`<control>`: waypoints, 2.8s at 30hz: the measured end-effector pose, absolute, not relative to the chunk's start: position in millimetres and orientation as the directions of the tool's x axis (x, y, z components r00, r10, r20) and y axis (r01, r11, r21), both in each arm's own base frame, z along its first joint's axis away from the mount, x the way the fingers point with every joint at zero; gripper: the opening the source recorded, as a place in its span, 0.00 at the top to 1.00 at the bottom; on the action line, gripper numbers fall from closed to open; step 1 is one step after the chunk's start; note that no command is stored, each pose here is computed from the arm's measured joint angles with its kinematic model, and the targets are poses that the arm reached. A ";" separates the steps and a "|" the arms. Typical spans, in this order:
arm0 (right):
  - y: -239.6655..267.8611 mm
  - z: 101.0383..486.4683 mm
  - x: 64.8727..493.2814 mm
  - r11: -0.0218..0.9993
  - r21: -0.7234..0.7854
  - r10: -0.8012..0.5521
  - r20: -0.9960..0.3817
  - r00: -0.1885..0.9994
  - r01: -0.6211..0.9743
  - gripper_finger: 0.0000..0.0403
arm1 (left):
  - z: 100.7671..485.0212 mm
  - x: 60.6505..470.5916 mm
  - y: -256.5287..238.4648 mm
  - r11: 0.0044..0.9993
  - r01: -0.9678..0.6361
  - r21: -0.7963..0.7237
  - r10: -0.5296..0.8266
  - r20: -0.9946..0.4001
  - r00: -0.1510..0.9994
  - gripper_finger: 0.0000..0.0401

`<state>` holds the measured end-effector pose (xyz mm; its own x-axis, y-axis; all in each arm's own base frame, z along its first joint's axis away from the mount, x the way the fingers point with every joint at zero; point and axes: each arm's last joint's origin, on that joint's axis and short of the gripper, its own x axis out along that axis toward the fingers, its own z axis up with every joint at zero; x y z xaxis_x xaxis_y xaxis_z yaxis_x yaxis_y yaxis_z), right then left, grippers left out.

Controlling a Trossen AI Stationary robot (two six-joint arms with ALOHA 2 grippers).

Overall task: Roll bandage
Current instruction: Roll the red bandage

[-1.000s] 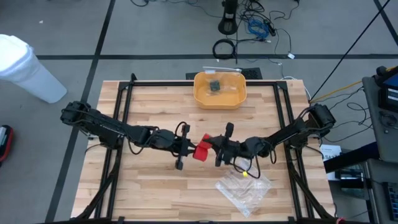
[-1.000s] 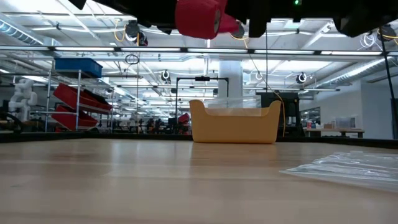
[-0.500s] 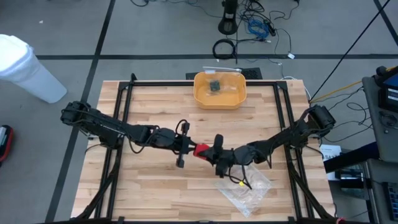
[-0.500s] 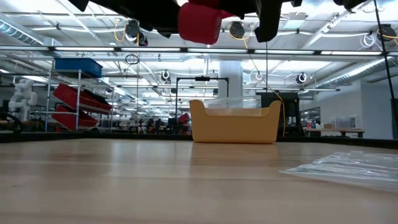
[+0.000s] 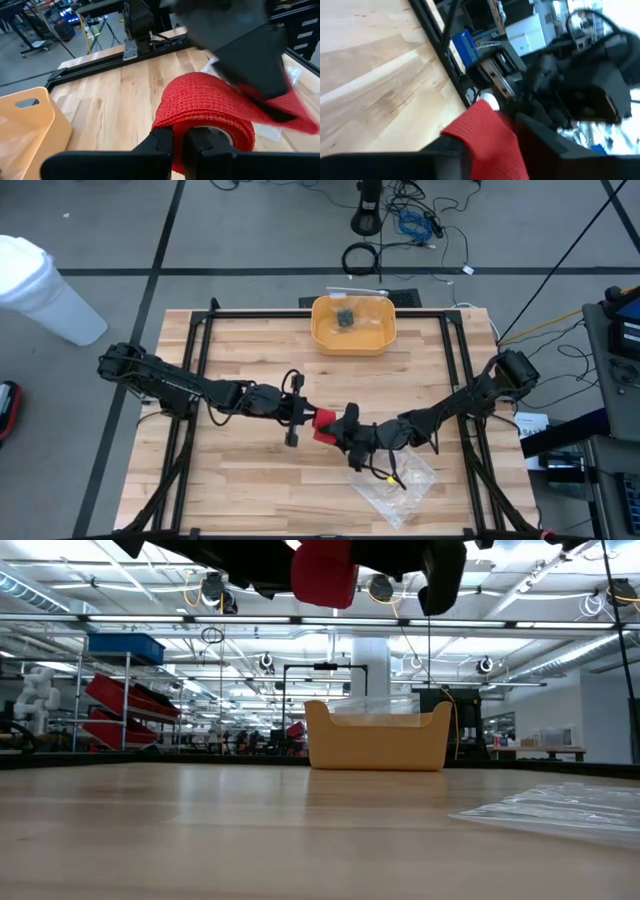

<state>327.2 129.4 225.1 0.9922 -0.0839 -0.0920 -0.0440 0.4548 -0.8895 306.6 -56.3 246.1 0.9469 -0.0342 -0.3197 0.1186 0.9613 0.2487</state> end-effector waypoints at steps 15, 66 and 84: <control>142.4 218.0 320.8 0.534 -0.840 -0.059 -0.153 0.986 -0.098 0.59 | 247.4 307.0 -56.1 0.962 0.099 0.254 -0.017 -0.306 0.952 0.97; 79.5 173.5 299.3 0.966 0.251 -0.099 0.160 0.982 0.056 0.53 | 245.7 310.0 -33.1 0.951 -0.099 -0.292 -0.002 -0.325 0.946 0.91; 77.9 173.5 306.4 0.968 0.241 -0.098 0.119 0.988 0.067 0.98 | 244.9 310.2 -33.9 0.993 -0.014 -0.113 -0.023 -0.326 0.945 0.83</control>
<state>306.4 77.9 173.5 0.9881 -0.0979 0.1189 0.0670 0.9683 0.2407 310.2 -33.9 244.9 0.9451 -0.0234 -0.3258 -0.0145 0.9935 -0.1132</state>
